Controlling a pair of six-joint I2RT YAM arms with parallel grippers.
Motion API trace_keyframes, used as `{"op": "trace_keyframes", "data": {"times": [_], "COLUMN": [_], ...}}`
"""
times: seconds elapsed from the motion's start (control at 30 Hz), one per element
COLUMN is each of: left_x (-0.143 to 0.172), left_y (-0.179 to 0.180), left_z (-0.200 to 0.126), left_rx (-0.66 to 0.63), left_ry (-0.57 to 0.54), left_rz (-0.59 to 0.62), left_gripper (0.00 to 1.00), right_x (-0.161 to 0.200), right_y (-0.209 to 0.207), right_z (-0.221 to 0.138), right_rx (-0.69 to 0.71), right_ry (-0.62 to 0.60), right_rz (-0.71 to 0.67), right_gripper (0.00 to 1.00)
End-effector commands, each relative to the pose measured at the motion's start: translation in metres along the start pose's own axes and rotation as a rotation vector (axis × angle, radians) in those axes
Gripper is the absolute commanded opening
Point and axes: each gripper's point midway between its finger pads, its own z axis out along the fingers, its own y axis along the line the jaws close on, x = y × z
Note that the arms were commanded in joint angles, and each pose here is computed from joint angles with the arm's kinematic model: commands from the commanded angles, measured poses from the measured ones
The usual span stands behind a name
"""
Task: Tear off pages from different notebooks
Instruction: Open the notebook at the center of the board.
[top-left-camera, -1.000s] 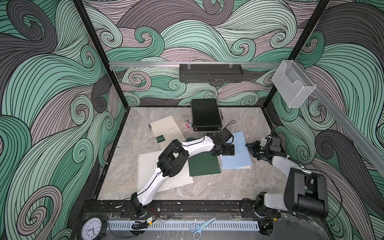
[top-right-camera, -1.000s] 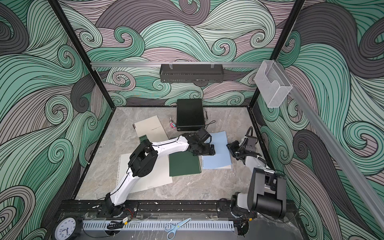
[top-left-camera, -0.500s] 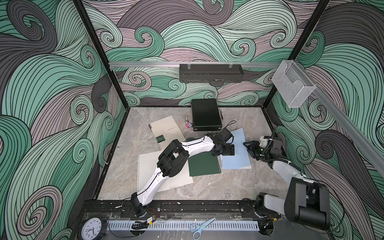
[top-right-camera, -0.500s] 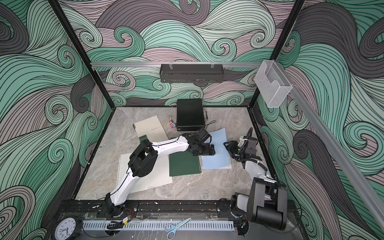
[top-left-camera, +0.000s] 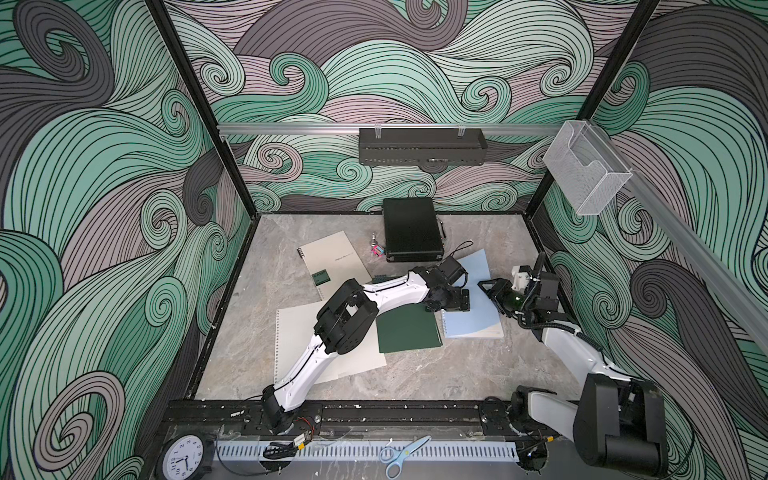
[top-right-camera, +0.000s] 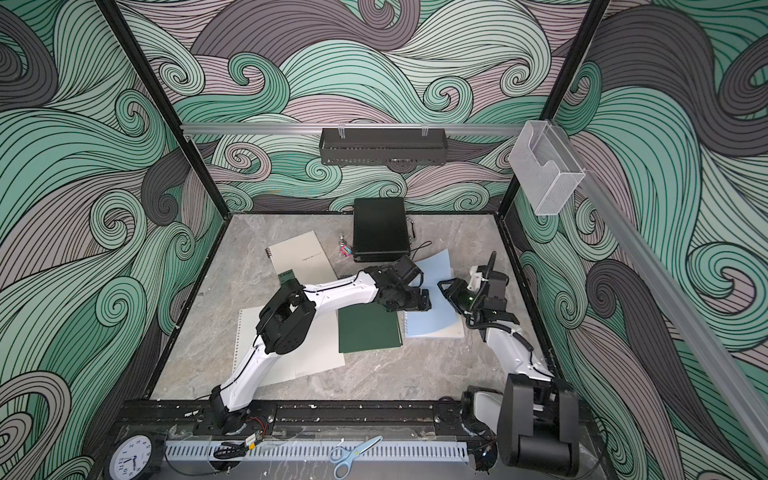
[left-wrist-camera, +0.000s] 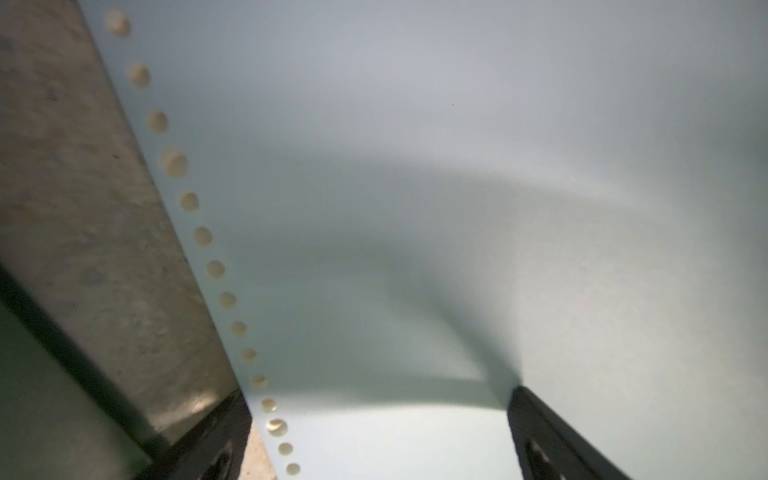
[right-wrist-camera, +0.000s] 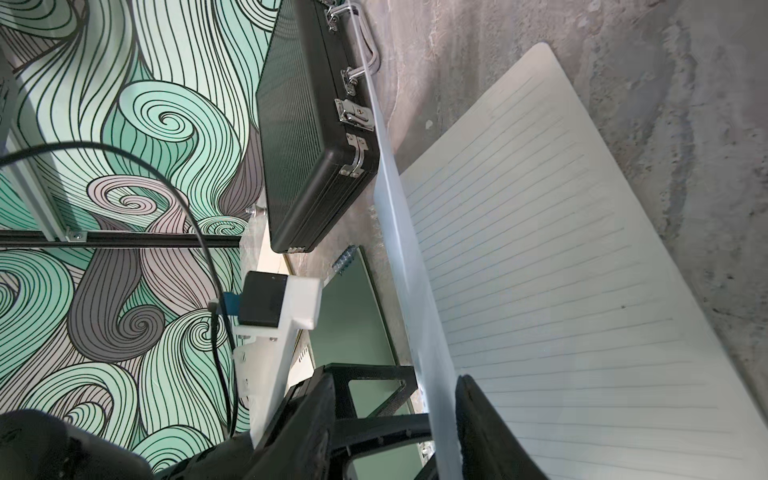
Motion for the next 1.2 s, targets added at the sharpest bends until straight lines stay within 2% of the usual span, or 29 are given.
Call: {"op": "trace_keyframes", "data": {"times": [0.0, 0.3, 0.5, 0.9, 1.17], "left_x": [0.007, 0.0, -0.008, -0.027, -0.042], "left_y": [-0.001, 0.003, 0.003, 0.015, 0.017], "left_z": [0.002, -0.019, -0.045, -0.098, -0.149], "left_rx": [0.006, -0.032, -0.056, -0.134, -0.149], "left_ry": [0.021, -0.036, -0.103, -0.272, -0.432], "left_rz": [0.022, 0.011, 0.013, -0.002, 0.002], "left_gripper": [0.95, 0.95, 0.95, 0.95, 0.95], "right_x": [0.01, 0.008, 0.022, 0.029, 0.038], "right_y": [0.002, 0.027, 0.045, 0.07, 0.092], "right_z": [0.001, -0.017, -0.015, -0.011, -0.016], "right_rx": [-0.01, -0.078, -0.064, -0.132, -0.199], "right_ry": [0.025, -0.035, -0.037, -0.021, -0.029], "right_rz": [-0.02, -0.065, -0.161, -0.213, -0.271], "right_gripper": [0.47, 0.49, 0.44, 0.45, 0.47]}}
